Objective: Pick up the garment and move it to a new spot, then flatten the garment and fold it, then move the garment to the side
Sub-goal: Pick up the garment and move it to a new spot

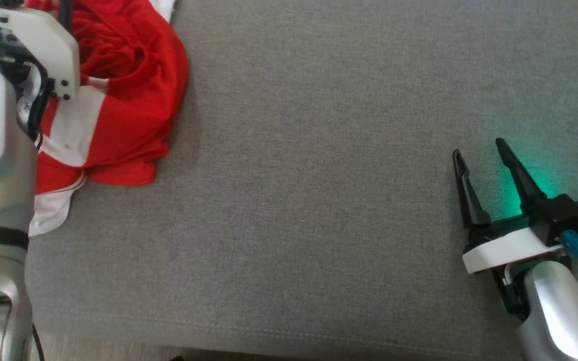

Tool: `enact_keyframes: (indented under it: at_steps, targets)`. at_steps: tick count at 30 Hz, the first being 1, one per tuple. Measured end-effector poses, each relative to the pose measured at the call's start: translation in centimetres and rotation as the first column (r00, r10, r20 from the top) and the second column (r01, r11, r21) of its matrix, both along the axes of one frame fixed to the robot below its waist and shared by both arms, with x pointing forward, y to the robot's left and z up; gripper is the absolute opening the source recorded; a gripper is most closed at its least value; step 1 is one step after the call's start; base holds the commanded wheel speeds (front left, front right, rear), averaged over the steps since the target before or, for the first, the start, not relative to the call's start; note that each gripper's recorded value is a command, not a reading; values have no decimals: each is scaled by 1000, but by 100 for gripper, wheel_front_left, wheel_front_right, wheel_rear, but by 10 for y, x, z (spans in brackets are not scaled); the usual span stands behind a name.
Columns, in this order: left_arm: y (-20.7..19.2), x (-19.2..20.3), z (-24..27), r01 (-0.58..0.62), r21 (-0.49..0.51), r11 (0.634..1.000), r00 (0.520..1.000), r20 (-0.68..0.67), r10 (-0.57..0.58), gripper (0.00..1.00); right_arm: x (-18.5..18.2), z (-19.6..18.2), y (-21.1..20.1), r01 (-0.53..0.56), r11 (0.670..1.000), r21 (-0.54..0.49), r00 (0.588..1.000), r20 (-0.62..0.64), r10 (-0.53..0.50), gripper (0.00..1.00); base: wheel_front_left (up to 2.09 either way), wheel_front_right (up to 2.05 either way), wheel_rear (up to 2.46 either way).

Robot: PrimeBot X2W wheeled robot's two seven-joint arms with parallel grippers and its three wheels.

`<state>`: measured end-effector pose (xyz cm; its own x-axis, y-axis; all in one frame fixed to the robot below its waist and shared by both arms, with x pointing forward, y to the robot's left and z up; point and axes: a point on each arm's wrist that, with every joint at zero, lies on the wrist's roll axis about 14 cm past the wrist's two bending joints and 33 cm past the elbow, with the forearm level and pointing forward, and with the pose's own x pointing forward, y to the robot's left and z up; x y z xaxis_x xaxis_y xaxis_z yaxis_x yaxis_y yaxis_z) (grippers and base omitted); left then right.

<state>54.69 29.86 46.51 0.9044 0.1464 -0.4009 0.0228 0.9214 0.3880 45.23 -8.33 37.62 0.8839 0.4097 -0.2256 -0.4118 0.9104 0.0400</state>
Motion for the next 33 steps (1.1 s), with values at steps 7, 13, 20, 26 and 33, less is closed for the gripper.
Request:
enact_keyframes:
  at_steps: [7, 13, 20, 26, 33]
  targets:
    - [8, -21, -64, -133, -66, 989, 956, -270, 111, 100, 6, -5, -17, 36, 999, -18, 999, 0, -36, 100, 0, 0, 0]
    - [2, -32, -84, -194, -125, 973, 925, -354, 139, 33, 9, -5, -21, 45, 999, -24, 999, 6, -44, 100, 0, 0, 0]
    - [2, -16, -61, -101, -112, 989, 977, -199, 77, 0, 9, -1, -20, 50, 999, -14, 999, 13, -50, 100, 0, 0, 0]
    - [-2, 6, 6, 14, -58, 998, 999, 53, -11, 0, 4, 20, -14, 54, 999, 6, 997, 48, -55, 100, 0, 0, 0]
    - [-42, 23, 110, 197, 69, 978, 926, 314, -208, 0, -11, 55, -7, 70, 996, 54, 992, 101, -76, 100, 0, 0, 0]
